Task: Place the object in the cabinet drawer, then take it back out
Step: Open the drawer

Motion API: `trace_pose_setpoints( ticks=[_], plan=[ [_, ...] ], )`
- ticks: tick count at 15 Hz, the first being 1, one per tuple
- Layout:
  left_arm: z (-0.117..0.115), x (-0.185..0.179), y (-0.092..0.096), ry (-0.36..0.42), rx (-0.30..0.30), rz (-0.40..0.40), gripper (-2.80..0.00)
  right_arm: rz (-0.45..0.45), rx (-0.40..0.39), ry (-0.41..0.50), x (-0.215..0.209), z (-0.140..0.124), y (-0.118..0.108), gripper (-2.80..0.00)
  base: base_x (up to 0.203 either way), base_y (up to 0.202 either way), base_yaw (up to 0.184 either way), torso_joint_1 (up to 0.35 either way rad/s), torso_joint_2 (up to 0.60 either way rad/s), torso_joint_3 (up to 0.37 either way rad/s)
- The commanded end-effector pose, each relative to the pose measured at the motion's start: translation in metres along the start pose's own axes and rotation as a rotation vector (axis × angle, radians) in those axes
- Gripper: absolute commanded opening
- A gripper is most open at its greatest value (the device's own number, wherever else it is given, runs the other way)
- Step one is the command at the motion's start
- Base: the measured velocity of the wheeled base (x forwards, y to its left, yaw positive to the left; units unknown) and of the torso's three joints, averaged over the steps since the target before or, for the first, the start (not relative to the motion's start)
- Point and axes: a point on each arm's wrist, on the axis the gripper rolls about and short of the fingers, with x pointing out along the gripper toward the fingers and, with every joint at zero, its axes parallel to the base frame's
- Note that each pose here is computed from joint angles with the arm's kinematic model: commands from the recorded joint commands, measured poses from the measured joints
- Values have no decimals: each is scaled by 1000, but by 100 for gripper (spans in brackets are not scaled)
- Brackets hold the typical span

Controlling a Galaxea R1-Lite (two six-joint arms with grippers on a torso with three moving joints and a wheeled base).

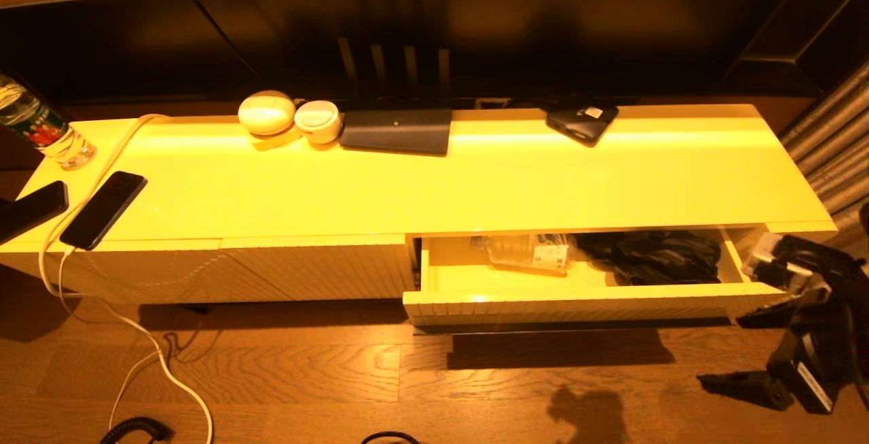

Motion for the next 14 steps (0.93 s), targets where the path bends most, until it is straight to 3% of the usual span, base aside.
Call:
trace_pose_setpoints(
  ticks=[1,2,5,10,14],
  plan=[
    [0,0,0,1,0,0,-280,38,187,15,20,27,2,0,0,0,0,0,0,0],
    [0,0,0,1,0,0,-280,16,239,25,27,36,3,-280,0,0,0,0,0,0],
    [0,0,0,1,0,0,-280,-44,388,51,54,66,11,-280,0,0,0,0,0,0],
    [0,0,0,1,0,0,-280,-115,440,79,80,81,13,-280,0,0,0,0,0,0],
    [0,0,0,1,0,0,-280,-273,541,91,112,97,3,-280,0,0,0,0,0,0]
  ],
)
